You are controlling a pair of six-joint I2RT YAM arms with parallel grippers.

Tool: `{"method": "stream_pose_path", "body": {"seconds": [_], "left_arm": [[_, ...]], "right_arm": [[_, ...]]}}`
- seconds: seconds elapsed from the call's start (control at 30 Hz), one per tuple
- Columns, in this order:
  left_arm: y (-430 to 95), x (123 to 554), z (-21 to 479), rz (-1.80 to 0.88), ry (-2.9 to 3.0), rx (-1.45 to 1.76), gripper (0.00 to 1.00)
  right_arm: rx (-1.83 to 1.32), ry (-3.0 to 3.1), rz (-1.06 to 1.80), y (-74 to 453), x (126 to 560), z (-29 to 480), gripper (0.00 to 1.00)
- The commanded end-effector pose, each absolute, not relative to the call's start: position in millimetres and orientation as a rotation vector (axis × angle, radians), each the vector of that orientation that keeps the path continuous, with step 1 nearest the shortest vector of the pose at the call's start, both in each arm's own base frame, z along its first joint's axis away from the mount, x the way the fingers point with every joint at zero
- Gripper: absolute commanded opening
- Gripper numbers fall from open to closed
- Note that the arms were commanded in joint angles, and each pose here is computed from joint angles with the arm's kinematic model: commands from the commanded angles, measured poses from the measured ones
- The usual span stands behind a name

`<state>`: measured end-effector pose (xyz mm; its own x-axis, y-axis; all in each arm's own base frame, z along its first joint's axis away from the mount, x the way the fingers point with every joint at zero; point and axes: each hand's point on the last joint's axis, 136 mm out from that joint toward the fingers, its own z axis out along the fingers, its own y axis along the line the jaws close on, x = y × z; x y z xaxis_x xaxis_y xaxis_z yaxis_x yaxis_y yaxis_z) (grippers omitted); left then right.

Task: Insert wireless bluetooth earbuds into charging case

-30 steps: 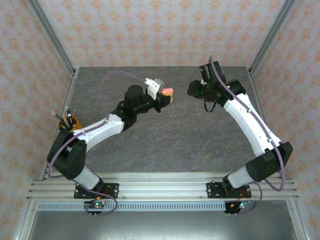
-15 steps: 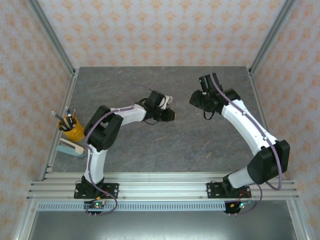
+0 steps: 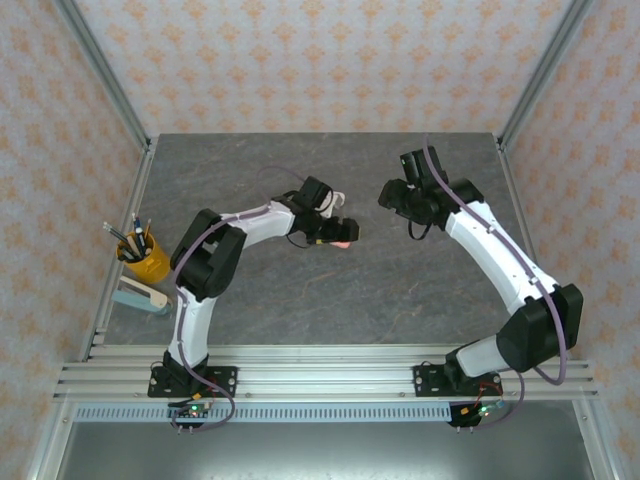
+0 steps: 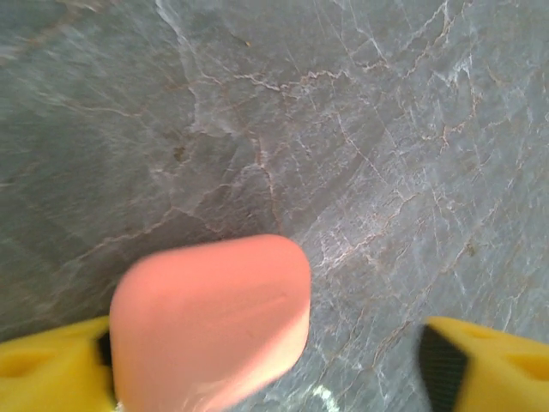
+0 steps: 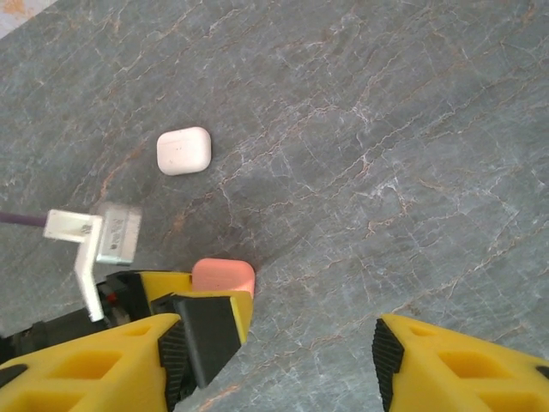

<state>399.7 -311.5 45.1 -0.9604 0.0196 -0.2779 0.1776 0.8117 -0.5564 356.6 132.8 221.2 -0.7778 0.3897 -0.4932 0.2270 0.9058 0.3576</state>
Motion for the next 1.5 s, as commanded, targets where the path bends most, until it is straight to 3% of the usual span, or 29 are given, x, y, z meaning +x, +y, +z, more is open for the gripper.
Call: {"method": "stream_pose_path", "body": {"seconds": [0.0, 0.1, 0.2, 0.43, 0.57, 0.9, 1.1, 1.3, 1.47], "left_arm": [[-239.7, 393.9, 33.0, -0.609, 2.857, -0.007, 1.00], [-204.2, 399.2, 57.9, -0.535, 2.821, -0.056, 1.00], [-165.5, 404.8, 97.8, -0.503, 2.731, -0.113, 1.00], [-93.8, 408.4, 190.8, -0.187, 2.362, -0.033, 1.00], [-55.3, 399.1, 213.5, 0.052, 2.083, -0.011, 1.00], [3.6, 383.1, 136.3, 0.346, 1.995, -0.092, 1.00], [18.2, 384.6, 119.2, 0.232, 1.939, -0.139, 1.00], [19.6, 395.2, 94.6, 0.101, 1.977, -0.126, 1.00], [21.1, 394.6, 92.5, 0.101, 1.981, -0.135, 1.00]], "right_arm": [[0.456, 2.428, 0.347, 119.9, 356.1, 242.5, 0.66], [0.456, 2.415, 0.320, 111.6, 355.0, 250.3, 0.75], [0.464, 2.379, 0.253, 94.8, 355.1, 258.8, 0.91], [0.599, 2.189, -0.122, 17.3, 364.9, 255.9, 1.00], [0.593, 2.104, -0.330, -15.4, 370.8, 232.4, 1.00], [0.615, 2.001, -0.527, -67.6, 380.4, 154.5, 1.00], [0.463, 1.949, -0.434, -53.0, 392.5, 110.5, 1.00], [0.355, 1.909, -0.187, -37.7, 387.0, 91.8, 1.00], [0.368, 1.912, -0.171, -40.4, 390.8, 91.0, 1.00]]}}
